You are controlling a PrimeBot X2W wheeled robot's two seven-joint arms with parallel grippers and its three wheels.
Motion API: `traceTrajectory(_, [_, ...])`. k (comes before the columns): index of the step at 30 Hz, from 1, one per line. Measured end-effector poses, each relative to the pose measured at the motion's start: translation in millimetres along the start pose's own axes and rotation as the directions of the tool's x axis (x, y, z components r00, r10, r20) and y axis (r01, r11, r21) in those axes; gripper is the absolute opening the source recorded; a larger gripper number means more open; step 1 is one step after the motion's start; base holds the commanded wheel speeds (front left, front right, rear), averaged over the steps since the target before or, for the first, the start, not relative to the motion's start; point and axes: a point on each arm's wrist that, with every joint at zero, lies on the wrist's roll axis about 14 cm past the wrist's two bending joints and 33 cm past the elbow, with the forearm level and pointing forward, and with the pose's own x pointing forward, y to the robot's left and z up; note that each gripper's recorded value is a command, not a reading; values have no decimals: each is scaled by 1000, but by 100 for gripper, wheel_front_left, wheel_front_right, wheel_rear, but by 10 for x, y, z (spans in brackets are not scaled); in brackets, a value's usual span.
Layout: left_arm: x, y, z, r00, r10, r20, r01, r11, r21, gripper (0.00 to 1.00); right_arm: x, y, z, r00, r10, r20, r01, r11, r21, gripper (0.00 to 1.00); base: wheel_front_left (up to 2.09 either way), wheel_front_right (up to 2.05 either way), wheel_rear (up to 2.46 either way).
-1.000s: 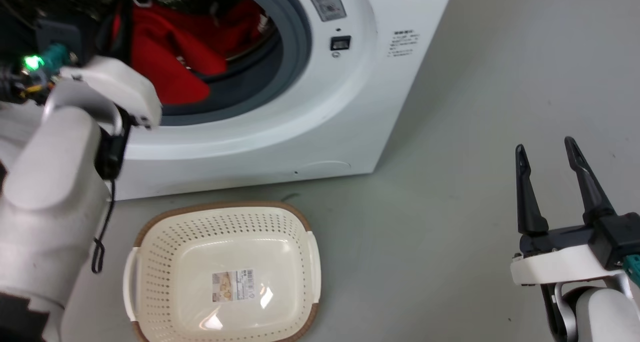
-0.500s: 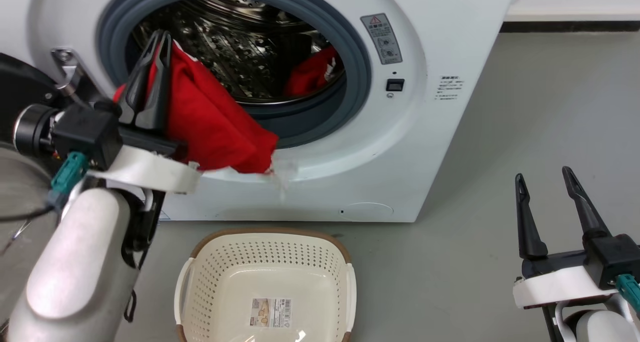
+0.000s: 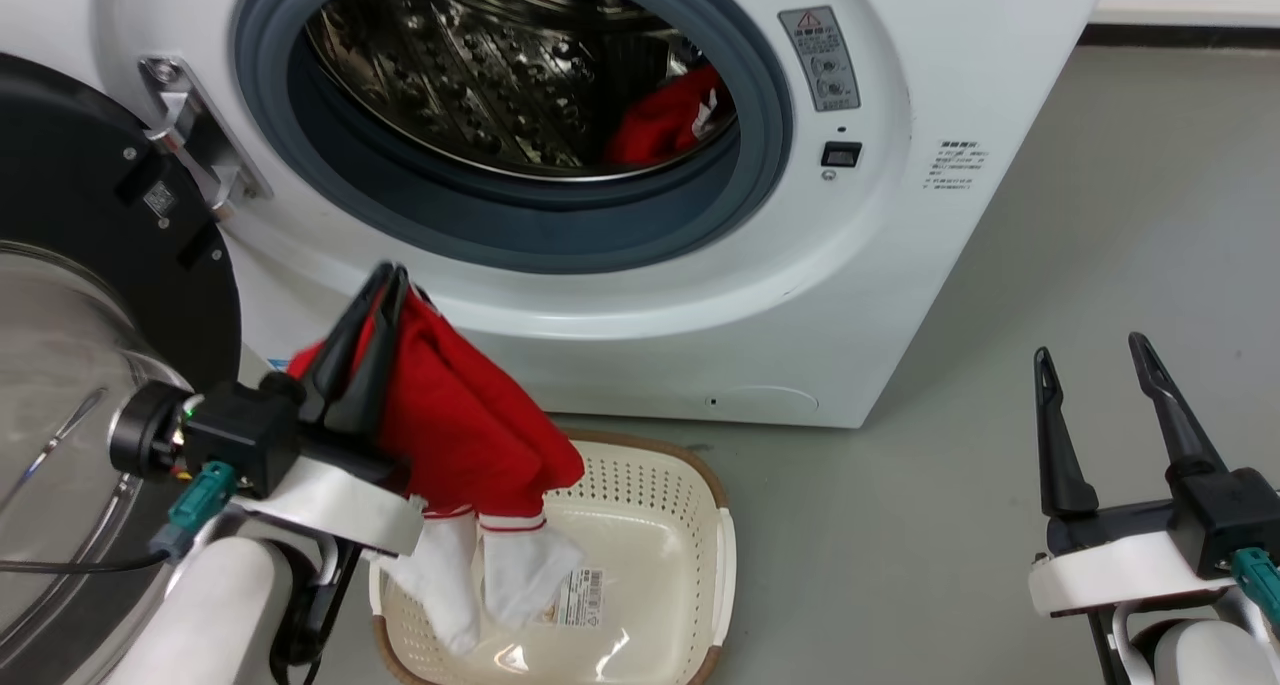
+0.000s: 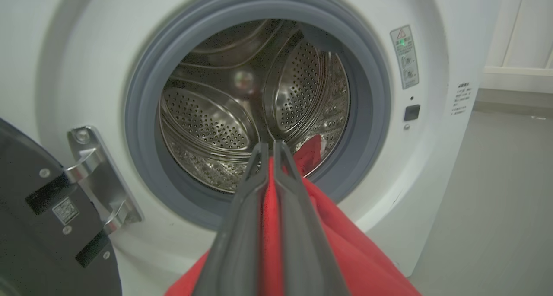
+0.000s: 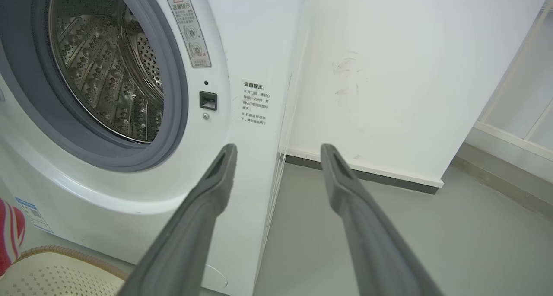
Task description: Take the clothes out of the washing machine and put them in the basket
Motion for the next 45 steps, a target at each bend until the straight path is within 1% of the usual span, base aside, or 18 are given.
traceTrajectory(3, [-98, 58, -493, 990, 23, -142, -27, 999, -29, 0, 46, 7, -84, 1000, 4, -18, -4, 1000, -3, 100, 0, 0, 0])
traceTrajectory(8, [-310, 5, -1280, 931, 0, -364, -30, 997, -75, 0, 132, -17, -249, 999, 2, -53, -3, 1000, -24, 100, 0, 0, 0])
traceTrajectory(11, [-304, -52, -1588, 901, -17, -434, -27, 995, -96, 0, 173, -32, -371, 997, 1, -80, -5, 999, -41, 100, 0, 0, 0])
traceTrajectory(14, [-324, -77, -1922, 857, -32, -515, -22, 995, -98, 0, 251, -32, -478, 995, 5, -96, -9, 999, -51, 100, 0, 0, 0])
traceTrajectory(15, [-324, -77, -1922, 857, -32, -515, -22, 995, -98, 0, 251, -32, -478, 995, 5, -96, -9, 999, -51, 100, 0, 0, 0])
traceTrajectory(16, [-324, -59, -2120, 829, -33, -559, -25, 995, -95, 0, 305, -38, -551, 994, 4, -105, -10, 998, -58, 100, 0, 0, 0])
traceTrajectory(19, [-271, -23, -2397, 792, -24, -610, -43, 995, -95, 0, 358, -46, -710, 991, 4, -133, -13, 998, -66, 100, 0, 0, 0])
traceTrajectory(20, [-289, -10, -2510, 772, -25, -635, -40, 995, -88, 0, 372, -48, -776, 989, 4, -146, -15, 997, -70, 100, 0, 0, 0])
traceTrajectory(21, [-289, -10, -2510, 772, -25, -635, -40, 995, -88, 0, 372, -48, -776, 989, 4, -146, -15, 997, -70, 100, 0, 0, 0])
traceTrajectory(22, [-335, -4, -2730, 731, -30, -681, -45, 995, -92, 0, 383, -58, -930, 984, 3, -179, -16, 997, -76, 100, 0, 0, 0])
traceTrajectory(28, [-459, -162, -3281, 622, -79, -779, -28, 992, -123, 0, 403, -84, -1307, 968, -3, -251, -19, 996, -86, 100, 0, 0, 0])
traceTrajectory(29, [-459, -162, -3281, 622, -79, -779, -28, 992, -123, 0, 403, -84, -1307, 968, -3, -251, -19, 996, -86, 100, 0, 0, 0])
traceTrajectory(30, [-490, -255, -3433, 591, -105, -800, -13, 990, -139, 0, 409, -88, -1411, 963, -3, -269, -22, 995, -93, 100, 0, 0, 0])
traceTrajectory(32, [-523, -316, -3577, 560, -121, -820, -8, 989, -151, 0, 418, -103, -1499, 959, -8, -282, -21, 995, -97, 100, 0, 0, 0])
traceTrajectory(38, [-654, -378, -3971, 470, -138, -872, -10, 987, -162, 0, 409, -131, -1771, 945, -15, -328, -20, 994, -105, 100, 0, 0, 0])
traceTrajectory(39, [-673, -397, -4025, 458, -142, -878, -11, 986, -166, 0, 393, -140, -1822, 941, -18, -339, -20, 994, -108, 100, 0, 0, 0])
traceTrajectory(45, [-700, -511, -4223, 427, -162, -890, -24, 982, -190, 0, 330, -158, -2017, 924, -23, -382, -22, 993, -114, 100, 0, 0, 0])
